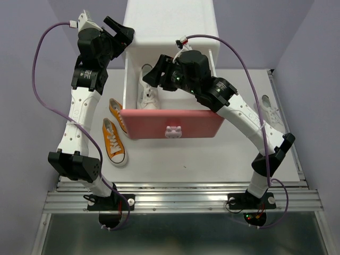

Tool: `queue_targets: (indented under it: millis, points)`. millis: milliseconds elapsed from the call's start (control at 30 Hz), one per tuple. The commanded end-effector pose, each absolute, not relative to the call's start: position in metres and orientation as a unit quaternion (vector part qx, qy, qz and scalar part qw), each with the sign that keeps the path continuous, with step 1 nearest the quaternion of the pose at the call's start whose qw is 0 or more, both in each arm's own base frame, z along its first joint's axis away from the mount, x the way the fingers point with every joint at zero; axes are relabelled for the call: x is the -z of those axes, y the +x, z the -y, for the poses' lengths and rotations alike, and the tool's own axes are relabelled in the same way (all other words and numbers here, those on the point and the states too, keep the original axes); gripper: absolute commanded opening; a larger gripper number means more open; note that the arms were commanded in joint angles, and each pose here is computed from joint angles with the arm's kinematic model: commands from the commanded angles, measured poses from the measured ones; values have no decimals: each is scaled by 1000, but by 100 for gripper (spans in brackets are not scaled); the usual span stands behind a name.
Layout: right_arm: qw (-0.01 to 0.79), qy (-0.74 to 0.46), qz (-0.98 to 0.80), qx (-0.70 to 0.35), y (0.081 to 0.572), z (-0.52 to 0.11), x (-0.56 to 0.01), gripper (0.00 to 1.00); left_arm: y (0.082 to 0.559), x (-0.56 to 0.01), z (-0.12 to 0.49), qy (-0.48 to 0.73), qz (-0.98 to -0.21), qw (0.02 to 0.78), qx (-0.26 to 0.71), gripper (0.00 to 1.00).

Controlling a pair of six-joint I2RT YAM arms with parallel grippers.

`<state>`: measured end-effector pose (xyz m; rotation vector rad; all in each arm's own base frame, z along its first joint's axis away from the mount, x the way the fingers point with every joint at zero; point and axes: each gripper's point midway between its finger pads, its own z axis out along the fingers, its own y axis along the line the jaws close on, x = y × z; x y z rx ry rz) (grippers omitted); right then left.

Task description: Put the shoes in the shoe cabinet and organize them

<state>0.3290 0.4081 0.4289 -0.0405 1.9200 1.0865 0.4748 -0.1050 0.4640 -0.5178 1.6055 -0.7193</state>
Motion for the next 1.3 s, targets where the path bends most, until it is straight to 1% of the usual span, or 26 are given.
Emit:
queue_targets:
  millis: [0, 33, 67, 200, 333, 367, 467, 533, 667, 700, 767, 800, 833, 900, 933, 967, 1033, 1067, 1100, 1133, 1200, 1267]
  points:
    - [491, -16, -742, -456, 331, -400, -470, 76, 448, -298, 61, -256, -856, 428, 133, 94]
    - [499, -15, -737, -457, 331, -397, -476, 90, 448, -297, 61, -256, -857, 428, 133, 94]
    - [507, -9, -735, -450, 333, -394, -478, 100, 448, -296, 61, -256, -858, 425, 133, 94]
    - [542, -5, -724, -427, 336, -377, -492, 100, 446, -298, 61, -257, -857, 427, 135, 94]
    - [593, -42, -680, -429, 329, -367, -529, 100, 446, -298, 61, -255, -857, 428, 134, 94]
    - [618, -44, -657, -430, 327, -359, -549, 100, 446, -297, 61, -255, -857, 427, 134, 94]
    - [667, -31, -626, -403, 330, -338, -581, 100, 447, -298, 62, -255, -857, 427, 136, 94]
    - [684, -20, -620, -383, 333, -327, -589, 100, 448, -300, 62, -254, -855, 430, 137, 94]
    - [709, 43, -621, -331, 360, -282, -593, 100, 448, -301, 62, -254, -855, 431, 138, 94]
    - [714, 74, -619, -319, 376, -256, -594, 100, 449, -300, 62, -254, -855, 430, 138, 94]
    - [714, 92, -621, -310, 389, -229, -594, 100, 449, -299, 61, -255, -856, 429, 136, 94]
    - [718, 100, -623, -294, 396, -214, -593, 100, 449, -299, 62, -255, -856, 429, 137, 94]
    - [725, 117, -625, -264, 407, -184, -592, 100, 449, -298, 61, -255, -856, 429, 136, 94]
    - [732, 132, -629, -228, 416, -153, -590, 100, 449, -299, 62, -255, -856, 429, 137, 94]
    - [734, 140, -632, -205, 420, -134, -587, 100, 449, -299, 62, -255, -855, 430, 137, 94]
    - [726, 162, -647, -166, 430, -96, -571, 100, 449, -300, 62, -255, -855, 431, 138, 94]
    - [706, 183, -670, -139, 437, -59, -548, 100, 449, -301, 62, -253, -855, 431, 140, 94]
    - [675, 204, -702, -103, 442, -20, -515, 100, 449, -302, 62, -253, -854, 431, 140, 94]
    - [651, 212, -723, -91, 444, -2, -494, 100, 449, -303, 63, -252, -854, 433, 141, 94]
    - [605, 214, -763, -78, 439, 12, -461, 100, 449, -303, 63, -251, -854, 432, 141, 94]
    - [545, 258, -798, -19, 434, 61, -413, 100, 448, -302, 62, -252, -855, 431, 139, 94]
    - [488, 255, -834, 41, 421, 85, -375, 100, 448, -302, 63, -251, -855, 431, 140, 94]
